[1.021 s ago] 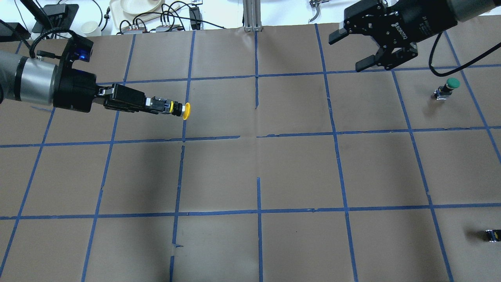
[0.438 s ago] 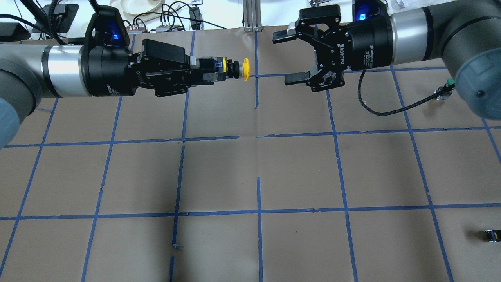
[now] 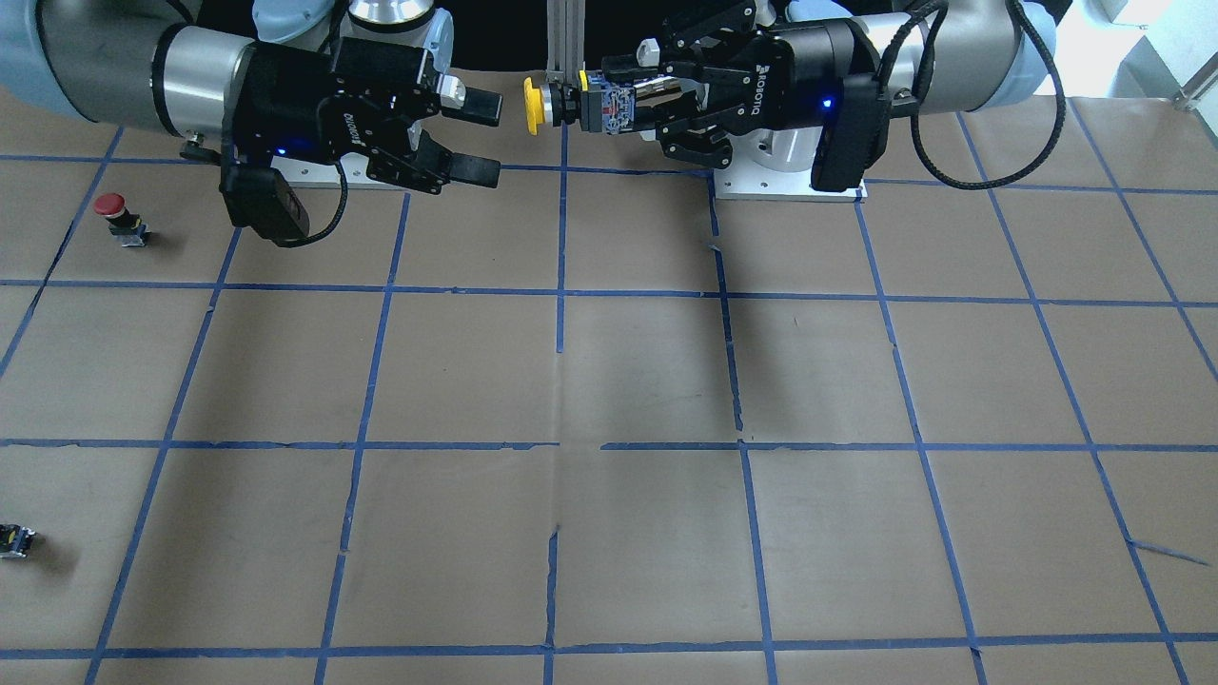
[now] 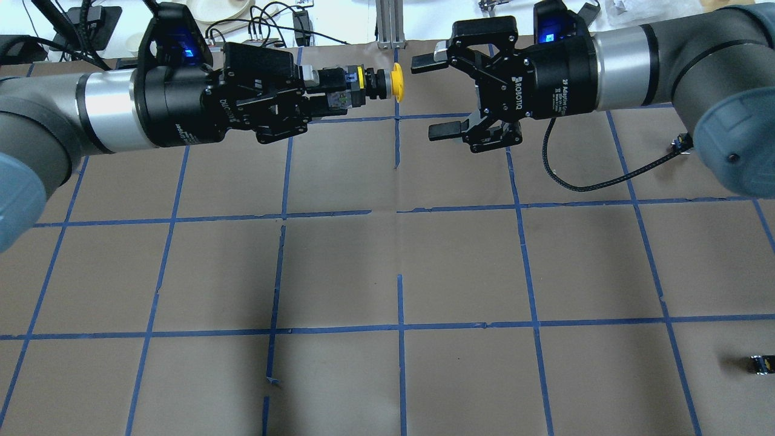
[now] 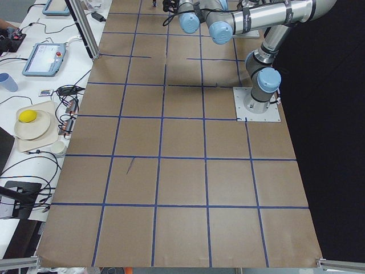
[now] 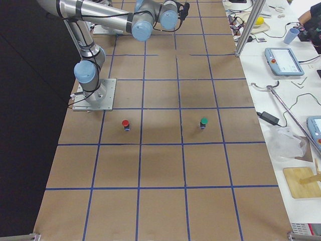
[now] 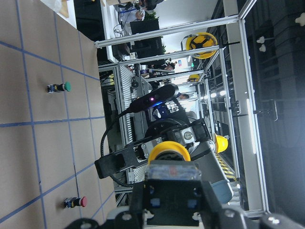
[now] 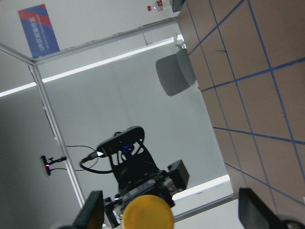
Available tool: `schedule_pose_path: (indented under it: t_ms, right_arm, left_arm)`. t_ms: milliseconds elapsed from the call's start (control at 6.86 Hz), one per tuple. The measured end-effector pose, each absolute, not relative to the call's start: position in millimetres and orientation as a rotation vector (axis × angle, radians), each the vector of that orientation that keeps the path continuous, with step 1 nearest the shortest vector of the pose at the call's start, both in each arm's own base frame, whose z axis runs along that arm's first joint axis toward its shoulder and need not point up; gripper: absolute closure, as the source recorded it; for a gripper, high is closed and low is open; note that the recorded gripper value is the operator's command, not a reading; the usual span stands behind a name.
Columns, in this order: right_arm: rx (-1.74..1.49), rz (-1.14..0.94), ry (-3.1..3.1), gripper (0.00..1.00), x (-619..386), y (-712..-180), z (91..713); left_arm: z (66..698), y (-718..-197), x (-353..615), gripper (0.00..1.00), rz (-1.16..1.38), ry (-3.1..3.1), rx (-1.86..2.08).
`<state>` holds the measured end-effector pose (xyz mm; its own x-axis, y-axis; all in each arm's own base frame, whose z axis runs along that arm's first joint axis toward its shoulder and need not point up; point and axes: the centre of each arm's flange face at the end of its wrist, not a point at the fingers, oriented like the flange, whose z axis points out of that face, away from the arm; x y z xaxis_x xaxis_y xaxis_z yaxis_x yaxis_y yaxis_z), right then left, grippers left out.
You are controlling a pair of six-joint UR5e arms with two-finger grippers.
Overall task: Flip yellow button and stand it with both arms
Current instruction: 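Grasp the yellow button's cap with the right gripper from the left gripper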
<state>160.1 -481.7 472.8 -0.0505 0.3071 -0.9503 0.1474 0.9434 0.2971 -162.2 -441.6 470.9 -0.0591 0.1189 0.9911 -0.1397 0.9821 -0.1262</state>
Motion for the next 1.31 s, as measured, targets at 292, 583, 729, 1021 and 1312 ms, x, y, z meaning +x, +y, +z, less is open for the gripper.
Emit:
schedule_pose_path:
  t_ms: [292, 583, 729, 1021, 1312]
  right_arm:
    - [0.394, 0.124, 1.554, 0.00, 149.6, -483.4, 484.0]
    - [0.364, 0.173, 1.619, 0.03, 171.3, -473.9, 477.8]
    - [0.335, 0.206, 1.635, 0.06, 189.1, -468.1, 477.0]
    - [0.303, 0.227, 1.640, 0.34, 205.6, -463.3, 482.9]
    - [0.296, 0.225, 1.641, 0.62, 207.3, -463.9, 485.4]
  left_arm:
    - [471.8, -440.7, -162.9, 0.99, 0.213, -1.615, 0.014]
    - [474.7, -439.2, -163.3, 0.99, 0.220, -1.615, 0.006]
    - [476.1, -438.5, -163.6, 0.99, 0.224, -1.614, 0.003]
    - [478.5, -437.0, -163.8, 0.99, 0.231, -1.614, -0.003]
    - [480.6, -435.7, -164.1, 0.99, 0.234, -1.614, -0.007]
